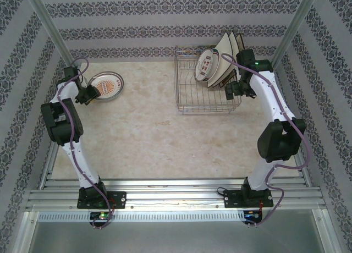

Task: Unload the plates from the dish rack

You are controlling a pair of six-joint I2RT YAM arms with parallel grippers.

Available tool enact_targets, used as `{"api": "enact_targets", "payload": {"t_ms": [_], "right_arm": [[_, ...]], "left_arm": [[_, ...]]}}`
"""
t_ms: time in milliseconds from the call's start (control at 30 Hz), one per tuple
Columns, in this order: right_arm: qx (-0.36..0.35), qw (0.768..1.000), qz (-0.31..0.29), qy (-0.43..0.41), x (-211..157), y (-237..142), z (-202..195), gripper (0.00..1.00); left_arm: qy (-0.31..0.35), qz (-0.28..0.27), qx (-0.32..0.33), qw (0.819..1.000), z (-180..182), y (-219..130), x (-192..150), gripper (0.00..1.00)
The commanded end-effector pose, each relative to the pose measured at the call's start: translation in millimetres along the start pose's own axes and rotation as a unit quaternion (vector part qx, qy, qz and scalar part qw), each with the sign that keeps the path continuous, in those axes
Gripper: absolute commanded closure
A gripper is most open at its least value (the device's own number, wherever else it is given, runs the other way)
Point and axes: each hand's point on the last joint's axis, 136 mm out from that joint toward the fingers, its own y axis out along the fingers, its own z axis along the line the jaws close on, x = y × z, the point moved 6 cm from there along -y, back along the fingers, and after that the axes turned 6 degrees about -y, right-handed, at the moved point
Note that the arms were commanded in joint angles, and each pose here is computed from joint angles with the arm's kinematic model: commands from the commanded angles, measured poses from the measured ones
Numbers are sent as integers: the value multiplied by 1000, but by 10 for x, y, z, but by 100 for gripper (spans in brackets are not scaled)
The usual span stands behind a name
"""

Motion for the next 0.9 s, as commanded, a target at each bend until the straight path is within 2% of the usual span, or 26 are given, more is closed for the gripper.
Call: {"api": "enact_targets", "payload": {"t_ms": [0,167,267,367,433,467,500,667,867], "right_arm": [[8,1000,1,-13,-1,27,70,2],[12,1000,-3,-12,-9,8,81,2],[15,1000,-8,-10,1,-19,89,2],[25,1000,-16,-10,37,-43,137,2],[23,999,-24,-13,78,-79,179,2],[17,999,-27,-17,107,-96,199,2],[7,999,-32,-22,140,-120,228,2],[13,996,-83,-20,310,-245,427,2],[44,988,-150,7,599,-479,618,2]], "left_arm": [[28,6,29,999,-28,-97,6,60],[45,2,53,998,-33,-195,-6,53],[73,-1,55,996,-153,-316,-95,50],[108,-9,72,992,-327,-519,-260,42],[132,-11,76,988,-486,-667,-405,28],[141,-12,73,987,-578,-740,-493,7],[150,-12,69,986,-667,-815,-584,0],[200,-17,92,975,-986,-1145,-1002,0],[236,-14,112,965,-1153,-1375,-1309,0]]}}
